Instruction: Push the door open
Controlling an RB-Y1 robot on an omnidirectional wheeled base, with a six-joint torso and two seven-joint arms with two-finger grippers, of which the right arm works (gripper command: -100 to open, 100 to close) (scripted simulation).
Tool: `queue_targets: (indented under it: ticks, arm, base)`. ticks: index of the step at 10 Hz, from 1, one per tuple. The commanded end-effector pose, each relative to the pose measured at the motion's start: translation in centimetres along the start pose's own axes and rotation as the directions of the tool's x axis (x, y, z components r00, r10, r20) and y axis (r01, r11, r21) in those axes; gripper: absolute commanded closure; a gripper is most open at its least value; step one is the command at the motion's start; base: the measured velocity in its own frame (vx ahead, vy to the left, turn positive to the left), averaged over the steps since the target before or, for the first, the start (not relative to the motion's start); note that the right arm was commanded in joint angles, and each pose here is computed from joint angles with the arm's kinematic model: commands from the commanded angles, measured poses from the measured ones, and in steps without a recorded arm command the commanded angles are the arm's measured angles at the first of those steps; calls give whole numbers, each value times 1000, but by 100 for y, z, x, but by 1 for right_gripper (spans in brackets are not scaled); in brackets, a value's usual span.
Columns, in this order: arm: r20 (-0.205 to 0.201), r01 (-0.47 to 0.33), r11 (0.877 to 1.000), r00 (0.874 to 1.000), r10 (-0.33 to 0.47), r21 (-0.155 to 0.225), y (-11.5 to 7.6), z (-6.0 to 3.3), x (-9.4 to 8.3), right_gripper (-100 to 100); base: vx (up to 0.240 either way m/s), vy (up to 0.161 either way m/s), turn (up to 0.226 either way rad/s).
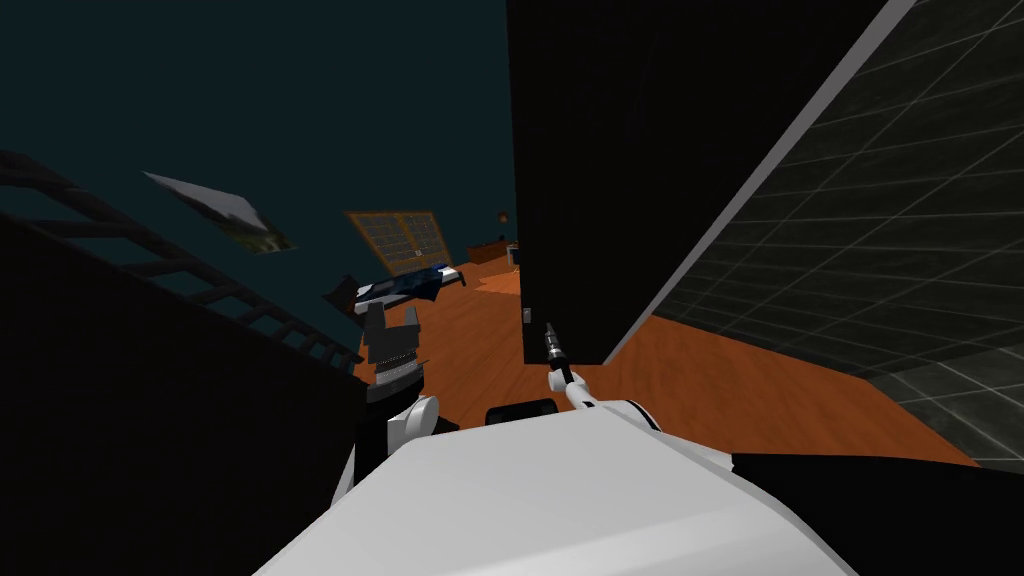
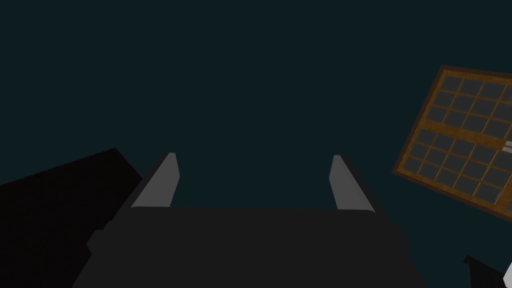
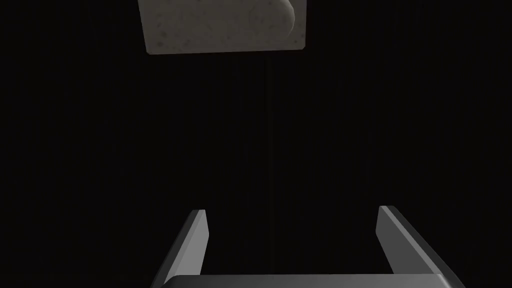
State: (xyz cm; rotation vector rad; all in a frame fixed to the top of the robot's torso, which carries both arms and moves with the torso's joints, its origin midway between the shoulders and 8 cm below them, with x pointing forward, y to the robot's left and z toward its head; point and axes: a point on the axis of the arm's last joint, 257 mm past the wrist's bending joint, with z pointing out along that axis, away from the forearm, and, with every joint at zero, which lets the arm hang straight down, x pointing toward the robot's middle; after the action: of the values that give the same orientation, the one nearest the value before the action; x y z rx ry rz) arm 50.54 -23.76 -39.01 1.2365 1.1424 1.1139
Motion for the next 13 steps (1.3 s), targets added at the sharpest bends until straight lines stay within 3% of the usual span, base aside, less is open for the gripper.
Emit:
queue_targets:
  ticks: [1, 6, 7, 8, 10, 13]
  arm:
    - [5, 13, 1000, 1000, -13, -4, 10, 6, -86, -100]
    - [31, 81, 997, 996, -81, -17, 69, 69, -521, -100]
    - [31, 81, 997, 996, -81, -15, 59, 64, -521, -100]
    - [44, 106, 994, 993, -105, -22, 99, 88, -688, -100]
    - [49, 113, 993, 993, -111, -24, 107, 90, -733, -100]
    - [52, 99, 995, 994, -97, -22, 89, 71, -668, -100]
  base:
    - [72, -183, 1]
    - [112, -166, 7]
    - [98, -89, 10]
    - [145, -59, 32]
    - [160, 11, 30]
    - [99, 136, 15]
